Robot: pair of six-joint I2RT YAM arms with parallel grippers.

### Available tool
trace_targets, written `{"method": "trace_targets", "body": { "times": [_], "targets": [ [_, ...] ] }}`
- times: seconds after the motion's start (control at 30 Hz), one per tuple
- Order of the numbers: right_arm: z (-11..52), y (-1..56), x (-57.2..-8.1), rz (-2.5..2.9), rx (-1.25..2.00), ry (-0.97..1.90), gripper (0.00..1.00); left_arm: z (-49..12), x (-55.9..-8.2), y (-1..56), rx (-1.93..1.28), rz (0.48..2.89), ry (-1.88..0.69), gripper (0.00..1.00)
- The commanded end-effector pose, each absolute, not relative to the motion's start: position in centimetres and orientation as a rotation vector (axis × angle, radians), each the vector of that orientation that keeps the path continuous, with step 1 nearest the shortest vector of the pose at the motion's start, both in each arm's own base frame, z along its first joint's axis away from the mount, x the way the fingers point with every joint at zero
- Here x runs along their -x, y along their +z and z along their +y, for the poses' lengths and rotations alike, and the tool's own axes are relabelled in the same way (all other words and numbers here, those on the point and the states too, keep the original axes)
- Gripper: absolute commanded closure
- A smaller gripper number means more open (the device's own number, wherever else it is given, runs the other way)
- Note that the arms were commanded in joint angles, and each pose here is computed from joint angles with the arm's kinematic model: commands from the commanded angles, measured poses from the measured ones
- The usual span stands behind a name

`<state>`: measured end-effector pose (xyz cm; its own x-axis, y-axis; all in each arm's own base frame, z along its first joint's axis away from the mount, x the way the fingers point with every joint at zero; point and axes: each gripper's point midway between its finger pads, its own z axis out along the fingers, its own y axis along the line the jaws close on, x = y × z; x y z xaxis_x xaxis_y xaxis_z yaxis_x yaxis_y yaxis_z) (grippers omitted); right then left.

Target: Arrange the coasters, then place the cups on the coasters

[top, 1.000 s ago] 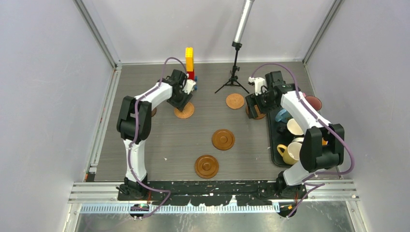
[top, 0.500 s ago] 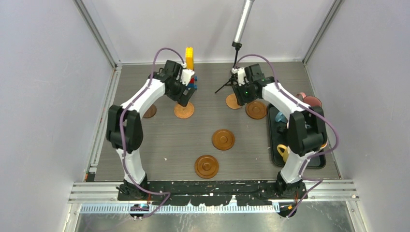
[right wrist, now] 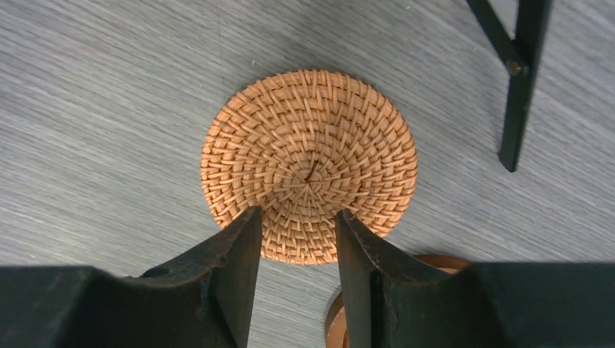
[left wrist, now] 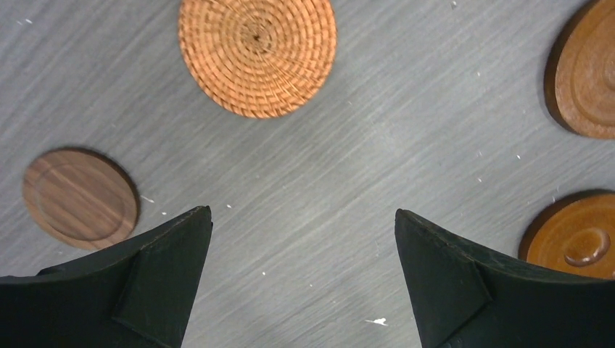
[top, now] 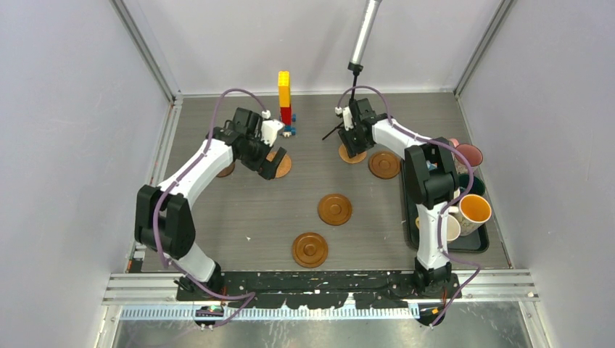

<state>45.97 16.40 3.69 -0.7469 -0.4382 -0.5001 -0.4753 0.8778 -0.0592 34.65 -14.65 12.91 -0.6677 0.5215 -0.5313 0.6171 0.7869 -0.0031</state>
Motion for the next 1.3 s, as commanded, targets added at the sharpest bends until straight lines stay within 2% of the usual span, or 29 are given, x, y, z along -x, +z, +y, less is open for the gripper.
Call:
{"method": "trace_targets", "body": {
  "times": [0.0, 0.17, 0.4, 0.83, 1.27],
  "targets": [
    [17.1, 4.1, -46.7, 2.515, 0.685, 0.111, 0.54, -15.1, -33.3, 13.9, -0.867, 2.409, -0.313, 0.00],
    [17.5, 2.8, -43.6, 2.604, 0.718, 0.161, 0.58, -14.9, -32.1, 13.6, -0.907, 2.406, -0.322, 0.00],
    [18.7, 3.0, -39.8, 2.621, 0.743, 0.199, 0.59, -16.3, -29.5, 12.7, -1.064, 2.369, -0.338, 0.00],
    [19.5, 3.7, -40.7, 2.595, 0.757, 0.170, 0.59, -21.7, -22.4, 9.2, -1.457, 2.283, -0.389, 0.02],
    [21.7, 3.6, -42.8, 2.562, 0.765, 0.223, 0.59, -24.4, -20.1, 6.4, -1.559, 2.261, -0.374, 0.08]
  ]
}}
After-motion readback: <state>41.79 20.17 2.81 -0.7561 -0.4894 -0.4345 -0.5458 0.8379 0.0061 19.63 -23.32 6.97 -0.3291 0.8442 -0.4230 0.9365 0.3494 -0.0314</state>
